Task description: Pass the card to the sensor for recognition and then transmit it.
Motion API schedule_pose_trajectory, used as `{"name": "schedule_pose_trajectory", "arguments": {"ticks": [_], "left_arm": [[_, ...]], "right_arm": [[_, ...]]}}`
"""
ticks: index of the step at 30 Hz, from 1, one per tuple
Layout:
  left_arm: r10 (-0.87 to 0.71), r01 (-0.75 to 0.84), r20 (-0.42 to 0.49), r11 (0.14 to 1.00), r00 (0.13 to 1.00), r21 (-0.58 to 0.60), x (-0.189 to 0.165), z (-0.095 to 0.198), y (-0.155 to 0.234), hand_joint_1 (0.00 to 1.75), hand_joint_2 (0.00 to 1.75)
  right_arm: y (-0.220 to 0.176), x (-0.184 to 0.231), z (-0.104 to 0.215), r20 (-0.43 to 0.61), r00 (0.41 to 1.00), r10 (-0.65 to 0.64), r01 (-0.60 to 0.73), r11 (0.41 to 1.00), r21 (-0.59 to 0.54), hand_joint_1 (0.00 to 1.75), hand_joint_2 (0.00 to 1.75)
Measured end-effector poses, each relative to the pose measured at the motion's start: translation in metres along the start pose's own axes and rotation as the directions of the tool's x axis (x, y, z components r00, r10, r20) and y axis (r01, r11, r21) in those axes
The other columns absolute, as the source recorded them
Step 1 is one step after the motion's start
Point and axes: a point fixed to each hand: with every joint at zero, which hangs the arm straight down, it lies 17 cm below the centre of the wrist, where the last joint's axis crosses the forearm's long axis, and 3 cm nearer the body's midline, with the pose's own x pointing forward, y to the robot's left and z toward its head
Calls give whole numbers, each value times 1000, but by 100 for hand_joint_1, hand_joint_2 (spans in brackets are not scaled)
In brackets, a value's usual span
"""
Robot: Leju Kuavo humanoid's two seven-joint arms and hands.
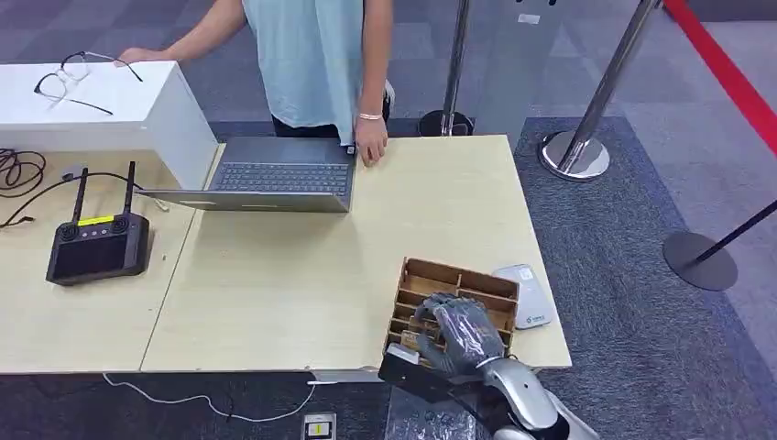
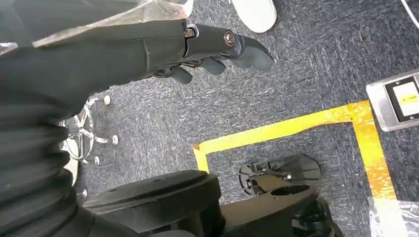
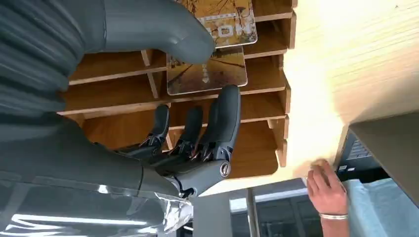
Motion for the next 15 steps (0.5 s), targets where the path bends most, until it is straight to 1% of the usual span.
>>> {"name": "schedule_pose_trajectory", "arguments": {"ticks": [15], "left_arm": [[-5,5,2,1000,1000,1,0,0,0,0,175]], "right_arm": [[6,5,1,8,1000,-21,21,1000,11,89,175]]}}
